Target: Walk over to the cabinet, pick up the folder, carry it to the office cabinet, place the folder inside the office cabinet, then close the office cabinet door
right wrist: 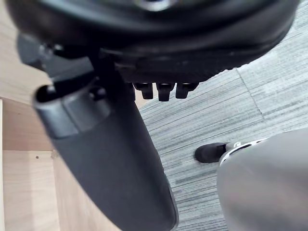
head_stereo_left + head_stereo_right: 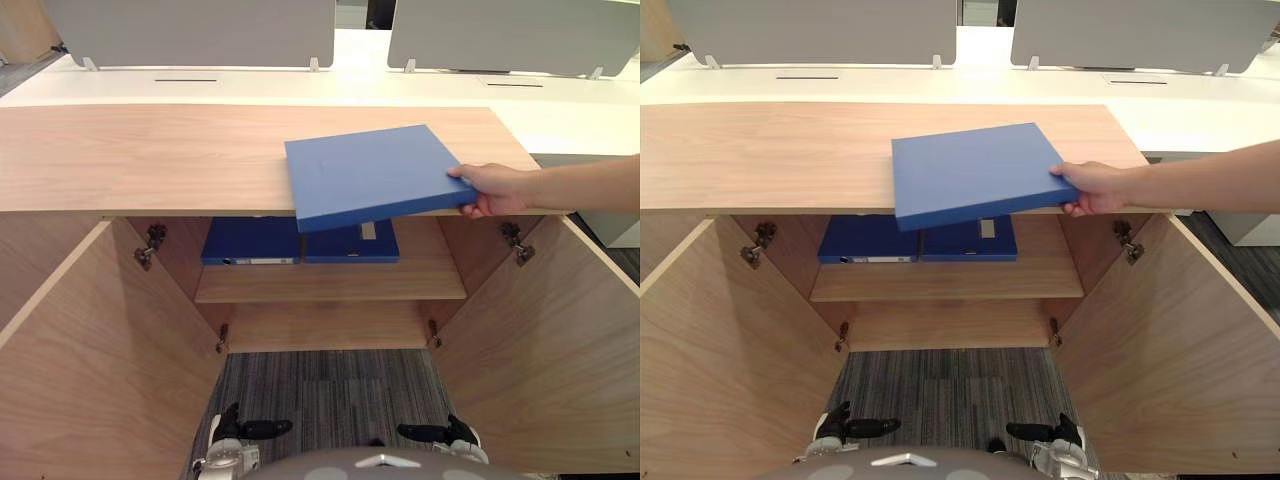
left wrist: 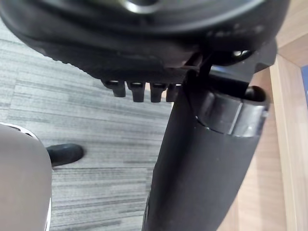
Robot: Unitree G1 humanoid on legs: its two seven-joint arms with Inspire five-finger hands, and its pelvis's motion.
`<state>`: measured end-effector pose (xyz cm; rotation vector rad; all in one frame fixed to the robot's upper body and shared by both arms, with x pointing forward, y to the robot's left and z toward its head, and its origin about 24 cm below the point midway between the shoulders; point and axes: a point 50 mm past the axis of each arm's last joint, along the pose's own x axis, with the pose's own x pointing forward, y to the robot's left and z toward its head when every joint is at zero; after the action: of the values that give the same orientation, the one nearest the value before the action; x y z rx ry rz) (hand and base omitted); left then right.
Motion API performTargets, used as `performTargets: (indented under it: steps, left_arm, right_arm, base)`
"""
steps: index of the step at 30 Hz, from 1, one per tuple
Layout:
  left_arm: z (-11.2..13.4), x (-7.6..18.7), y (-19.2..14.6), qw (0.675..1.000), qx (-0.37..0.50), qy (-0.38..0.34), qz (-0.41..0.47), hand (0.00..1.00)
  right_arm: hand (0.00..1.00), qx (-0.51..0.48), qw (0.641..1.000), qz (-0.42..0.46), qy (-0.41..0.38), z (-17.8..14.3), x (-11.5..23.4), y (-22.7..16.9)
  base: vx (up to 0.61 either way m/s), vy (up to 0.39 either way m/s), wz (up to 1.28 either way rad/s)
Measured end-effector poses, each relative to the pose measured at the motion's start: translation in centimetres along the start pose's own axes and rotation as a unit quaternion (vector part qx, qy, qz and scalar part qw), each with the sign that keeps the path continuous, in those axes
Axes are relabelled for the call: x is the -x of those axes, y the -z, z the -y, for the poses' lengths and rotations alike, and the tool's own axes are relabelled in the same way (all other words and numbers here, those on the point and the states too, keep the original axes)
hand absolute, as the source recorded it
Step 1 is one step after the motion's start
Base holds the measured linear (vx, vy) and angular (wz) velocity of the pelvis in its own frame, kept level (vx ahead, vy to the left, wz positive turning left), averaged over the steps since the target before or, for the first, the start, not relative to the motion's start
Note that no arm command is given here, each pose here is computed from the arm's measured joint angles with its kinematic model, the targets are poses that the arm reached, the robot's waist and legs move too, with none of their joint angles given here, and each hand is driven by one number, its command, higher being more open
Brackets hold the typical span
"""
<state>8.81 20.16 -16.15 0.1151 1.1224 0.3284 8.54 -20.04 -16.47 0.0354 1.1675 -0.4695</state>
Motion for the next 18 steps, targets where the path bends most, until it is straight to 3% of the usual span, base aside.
performTargets:
  steps: [18]
  left_arm:
    - [-0.03, 0.02, -0.50, 1.000, 0.018, -0.014, 0.009, 1.00]
  right_arm:
    - [1.00, 0.000, 1.000, 0.000, 0.007, 0.08, 0.01, 0.04]
  base:
    - [0.00, 0.000, 0.00]
